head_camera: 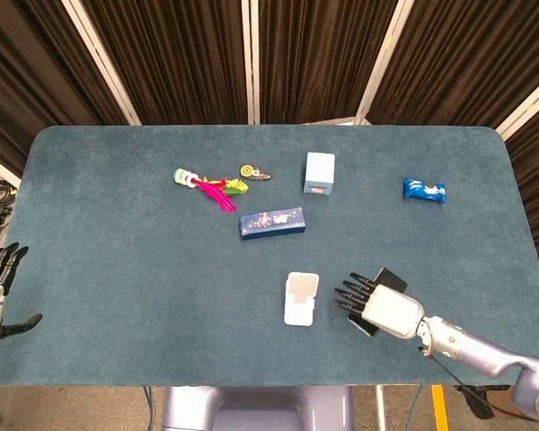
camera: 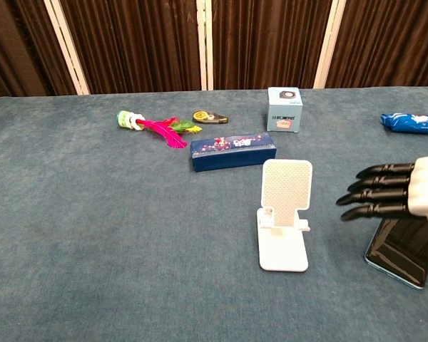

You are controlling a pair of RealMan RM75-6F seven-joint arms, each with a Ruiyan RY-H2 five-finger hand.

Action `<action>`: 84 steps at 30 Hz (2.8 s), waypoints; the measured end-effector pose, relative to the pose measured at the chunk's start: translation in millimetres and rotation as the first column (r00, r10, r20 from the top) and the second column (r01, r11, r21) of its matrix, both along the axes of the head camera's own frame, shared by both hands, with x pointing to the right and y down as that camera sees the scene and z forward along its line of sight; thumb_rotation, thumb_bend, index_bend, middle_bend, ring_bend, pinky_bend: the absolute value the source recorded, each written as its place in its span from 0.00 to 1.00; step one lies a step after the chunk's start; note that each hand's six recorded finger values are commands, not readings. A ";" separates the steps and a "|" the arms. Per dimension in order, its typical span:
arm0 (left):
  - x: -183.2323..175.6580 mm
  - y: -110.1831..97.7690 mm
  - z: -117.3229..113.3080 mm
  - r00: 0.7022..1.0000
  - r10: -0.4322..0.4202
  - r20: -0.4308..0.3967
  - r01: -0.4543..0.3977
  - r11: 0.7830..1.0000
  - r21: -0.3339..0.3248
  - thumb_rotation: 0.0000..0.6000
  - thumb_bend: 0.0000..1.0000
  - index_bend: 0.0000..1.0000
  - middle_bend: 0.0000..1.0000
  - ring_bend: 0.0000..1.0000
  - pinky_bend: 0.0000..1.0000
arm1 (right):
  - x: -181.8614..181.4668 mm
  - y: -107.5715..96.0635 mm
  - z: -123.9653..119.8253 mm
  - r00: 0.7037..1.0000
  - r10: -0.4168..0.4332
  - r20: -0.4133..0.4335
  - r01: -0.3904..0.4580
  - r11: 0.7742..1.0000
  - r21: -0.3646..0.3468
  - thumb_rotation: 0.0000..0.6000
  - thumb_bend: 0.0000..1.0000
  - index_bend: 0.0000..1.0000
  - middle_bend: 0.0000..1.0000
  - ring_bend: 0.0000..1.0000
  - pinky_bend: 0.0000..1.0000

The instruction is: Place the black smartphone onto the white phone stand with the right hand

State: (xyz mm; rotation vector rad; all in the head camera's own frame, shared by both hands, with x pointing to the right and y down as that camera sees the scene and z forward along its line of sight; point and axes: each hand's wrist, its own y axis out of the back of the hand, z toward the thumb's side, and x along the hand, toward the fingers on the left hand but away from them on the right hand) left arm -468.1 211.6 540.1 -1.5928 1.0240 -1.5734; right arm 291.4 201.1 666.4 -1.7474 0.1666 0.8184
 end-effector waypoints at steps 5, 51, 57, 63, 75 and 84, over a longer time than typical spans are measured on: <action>-0.4 -0.8 4.2 1.000 -0.003 0.010 0.003 1.000 -0.010 1.00 0.00 0.00 0.00 0.00 0.00 | -5.2 3.2 13.4 0.997 -0.077 -0.003 0.077 0.997 0.001 1.00 0.00 0.09 0.10 0.00 0.00; 3.9 0.2 13.6 0.999 0.013 0.031 -0.012 0.999 -0.031 1.00 0.00 0.00 0.00 0.00 0.00 | 36.1 -16.2 45.1 0.998 -0.052 -0.041 0.052 0.999 -0.002 1.00 0.40 0.58 0.56 0.43 0.43; 4.6 0.6 12.9 1.000 0.016 0.027 -0.015 0.999 -0.031 1.00 0.00 0.00 0.00 0.00 0.00 | 40.2 -20.2 34.8 0.998 -0.061 -0.009 0.062 0.997 0.054 1.00 0.40 0.59 0.57 0.44 0.44; 6.1 1.2 11.8 1.000 0.019 0.020 -0.019 0.999 -0.031 1.00 0.00 0.00 0.00 0.00 0.00 | 41.7 -25.3 19.9 0.995 -0.099 0.013 0.096 0.984 0.152 1.00 0.40 0.59 0.57 0.44 0.44; 5.3 0.3 9.0 1.000 0.016 0.007 -0.016 1.000 -0.026 1.00 0.00 0.00 0.00 0.00 0.00 | 27.9 -45.6 -25.6 0.964 -0.266 -0.034 0.242 0.812 0.531 1.00 0.40 0.58 0.56 0.46 0.45; 1.2 -1.4 9.4 1.000 0.002 0.002 -0.002 0.999 -0.032 1.00 0.00 0.00 0.00 0.00 0.00 | -21.1 -42.8 -67.2 0.913 -0.398 -0.087 0.326 0.586 0.742 1.00 0.40 0.58 0.57 0.46 0.44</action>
